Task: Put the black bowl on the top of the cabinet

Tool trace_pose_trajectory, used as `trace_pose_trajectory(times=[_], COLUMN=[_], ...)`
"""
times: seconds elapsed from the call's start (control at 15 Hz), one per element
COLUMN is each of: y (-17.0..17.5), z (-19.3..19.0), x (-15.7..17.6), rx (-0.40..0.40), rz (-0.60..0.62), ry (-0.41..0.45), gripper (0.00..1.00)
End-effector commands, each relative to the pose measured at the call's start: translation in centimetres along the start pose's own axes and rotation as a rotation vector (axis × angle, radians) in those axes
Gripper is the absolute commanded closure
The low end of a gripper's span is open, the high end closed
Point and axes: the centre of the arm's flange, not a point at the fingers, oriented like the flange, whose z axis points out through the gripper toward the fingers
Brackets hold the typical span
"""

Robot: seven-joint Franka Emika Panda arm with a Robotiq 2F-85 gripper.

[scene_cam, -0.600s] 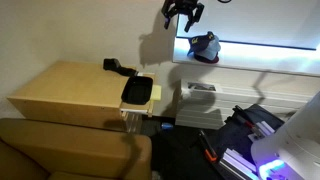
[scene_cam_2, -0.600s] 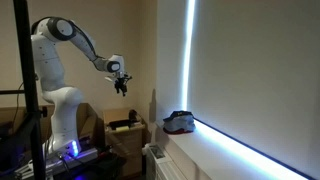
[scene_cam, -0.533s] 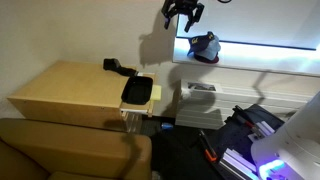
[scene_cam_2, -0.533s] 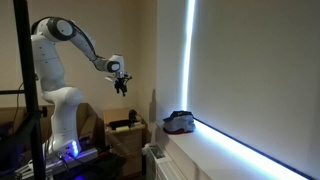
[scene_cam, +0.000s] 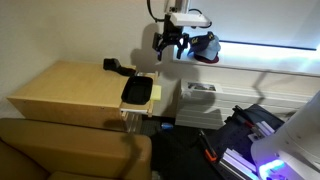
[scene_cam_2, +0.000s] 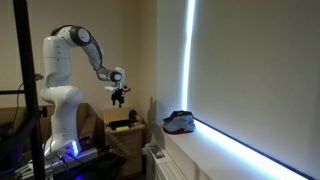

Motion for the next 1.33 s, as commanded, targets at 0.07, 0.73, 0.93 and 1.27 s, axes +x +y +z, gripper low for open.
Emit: trace_pose_trajectory(times=[0.07,0.73,0.93,1.27], y=[-1.3,-2.0,-2.8,-3.5], z=[3.8,11.5,13.7,15.1], x=[1.5,5.9,7.0,6.1], rx=[-0.028,0.054,0.044,0.035], rz=[-0.002,0.151,0.168,0.14], ry=[-0.063,0.038,0.074,0.028], gripper=[0.0,0.0,0.0,0.0])
